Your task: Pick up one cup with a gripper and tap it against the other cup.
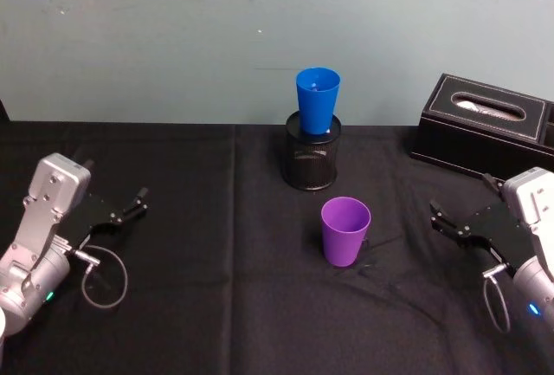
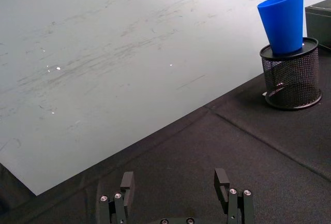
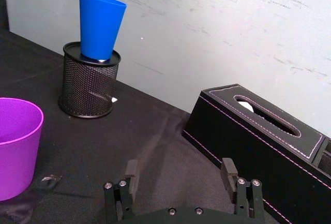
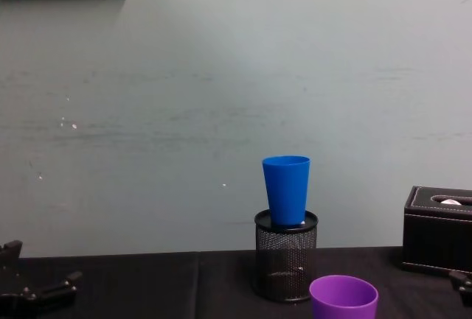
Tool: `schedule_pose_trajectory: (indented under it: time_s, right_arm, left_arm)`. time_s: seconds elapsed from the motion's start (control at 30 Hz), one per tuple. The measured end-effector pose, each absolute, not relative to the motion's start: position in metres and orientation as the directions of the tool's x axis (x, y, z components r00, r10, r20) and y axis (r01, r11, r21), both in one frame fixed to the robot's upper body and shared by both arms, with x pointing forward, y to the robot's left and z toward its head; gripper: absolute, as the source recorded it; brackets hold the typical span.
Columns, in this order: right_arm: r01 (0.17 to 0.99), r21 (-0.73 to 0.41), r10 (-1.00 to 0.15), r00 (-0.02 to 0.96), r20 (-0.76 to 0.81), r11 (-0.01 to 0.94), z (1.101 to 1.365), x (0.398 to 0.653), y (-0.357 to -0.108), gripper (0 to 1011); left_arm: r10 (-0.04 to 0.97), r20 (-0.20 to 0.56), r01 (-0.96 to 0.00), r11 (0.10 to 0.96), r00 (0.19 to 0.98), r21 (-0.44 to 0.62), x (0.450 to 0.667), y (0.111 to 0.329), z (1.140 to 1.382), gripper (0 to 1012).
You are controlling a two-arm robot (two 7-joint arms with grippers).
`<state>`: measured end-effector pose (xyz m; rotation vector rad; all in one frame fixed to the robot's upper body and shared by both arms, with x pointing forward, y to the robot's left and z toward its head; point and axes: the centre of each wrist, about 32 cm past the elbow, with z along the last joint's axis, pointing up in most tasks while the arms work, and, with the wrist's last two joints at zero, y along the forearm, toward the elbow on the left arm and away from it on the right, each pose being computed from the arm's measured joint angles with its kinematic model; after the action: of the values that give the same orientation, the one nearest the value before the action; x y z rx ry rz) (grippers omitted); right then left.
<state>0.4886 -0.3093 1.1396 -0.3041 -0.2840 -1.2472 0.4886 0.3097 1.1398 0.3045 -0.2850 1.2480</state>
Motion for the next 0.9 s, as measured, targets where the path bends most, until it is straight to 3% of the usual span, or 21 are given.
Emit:
schedule_pose_trajectory:
  time_s: [0.9]
  right_arm:
    - [0.955, -0.07, -0.88, 0.292, 0.374, 0.287, 1.1398, 0.4886, -0.3097, 1003]
  left_arm:
    - [0.88, 0.374, -0.955, 0.287, 0.292, 0.07, 0.4886, 0.3097, 1.1398, 1011]
